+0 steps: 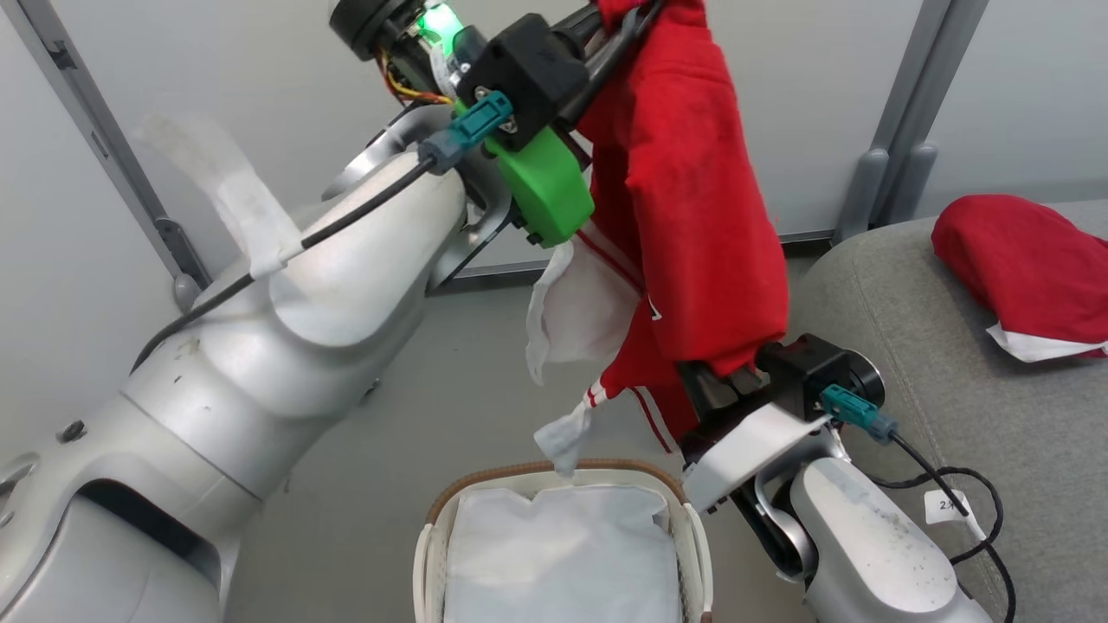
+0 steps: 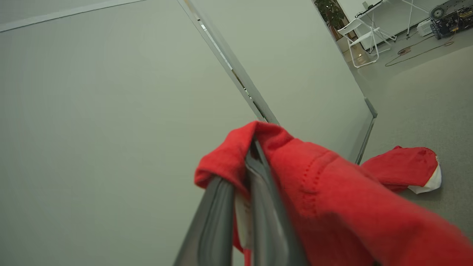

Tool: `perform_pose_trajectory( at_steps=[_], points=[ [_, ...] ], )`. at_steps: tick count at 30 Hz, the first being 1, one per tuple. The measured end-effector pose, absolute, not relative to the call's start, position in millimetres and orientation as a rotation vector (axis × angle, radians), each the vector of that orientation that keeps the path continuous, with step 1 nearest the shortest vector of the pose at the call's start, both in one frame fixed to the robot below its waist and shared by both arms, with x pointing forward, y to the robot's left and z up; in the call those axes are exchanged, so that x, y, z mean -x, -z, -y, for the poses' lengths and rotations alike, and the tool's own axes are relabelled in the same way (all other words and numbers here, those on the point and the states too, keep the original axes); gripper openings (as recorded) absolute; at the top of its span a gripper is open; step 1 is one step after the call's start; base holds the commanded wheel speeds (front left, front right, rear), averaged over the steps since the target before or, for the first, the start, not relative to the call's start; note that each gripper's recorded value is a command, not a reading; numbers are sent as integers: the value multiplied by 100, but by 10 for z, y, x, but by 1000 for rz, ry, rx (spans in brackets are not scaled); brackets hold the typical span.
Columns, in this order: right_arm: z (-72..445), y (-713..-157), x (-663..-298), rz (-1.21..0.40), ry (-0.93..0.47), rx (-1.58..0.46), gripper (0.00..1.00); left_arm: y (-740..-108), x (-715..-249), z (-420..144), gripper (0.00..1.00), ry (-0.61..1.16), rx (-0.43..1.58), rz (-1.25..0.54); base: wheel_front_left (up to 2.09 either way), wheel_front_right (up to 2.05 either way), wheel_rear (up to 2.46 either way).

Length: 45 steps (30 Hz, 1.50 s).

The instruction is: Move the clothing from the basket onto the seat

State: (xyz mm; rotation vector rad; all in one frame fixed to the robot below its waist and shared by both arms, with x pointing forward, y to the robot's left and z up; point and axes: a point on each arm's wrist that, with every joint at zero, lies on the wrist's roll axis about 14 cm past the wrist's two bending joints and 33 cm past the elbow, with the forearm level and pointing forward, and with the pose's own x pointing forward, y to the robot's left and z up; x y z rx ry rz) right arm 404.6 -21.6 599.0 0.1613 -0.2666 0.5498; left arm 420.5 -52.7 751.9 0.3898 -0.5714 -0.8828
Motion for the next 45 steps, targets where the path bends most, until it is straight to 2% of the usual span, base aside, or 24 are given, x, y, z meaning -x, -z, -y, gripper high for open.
perform_pose_trajectory(
  at_steps=[1, 2, 3, 13, 26, 45],
  points=[
    [239, -6004, -4052, 272, -543, -162, 0, -7469, -4245, 489, 60, 872, -372, 553, 0, 0, 0],
    [264, -6020, -4056, 277, -536, -163, 0, -7401, -4287, 450, 89, 862, -358, 530, 0, 0, 0],
    [289, -6032, -4062, 282, -529, -164, 0, -7321, -4323, 416, 100, 854, -343, 506, 0, 0, 0],
    [613, -6109, -4123, 320, -433, -168, 0, -6445, -4498, -15, 100, 751, -191, 283, 0, 0, 0],
    [1137, -6250, -4210, 381, -279, -159, 0, -5310, -4257, -346, 100, 652, -16, 15, 0, 0, 0],
    [1723, -6208, -4169, 387, -106, -122, 0, -5023, -3905, -51, 100, 653, 135, -32, 0, 0, 0]
  ],
)
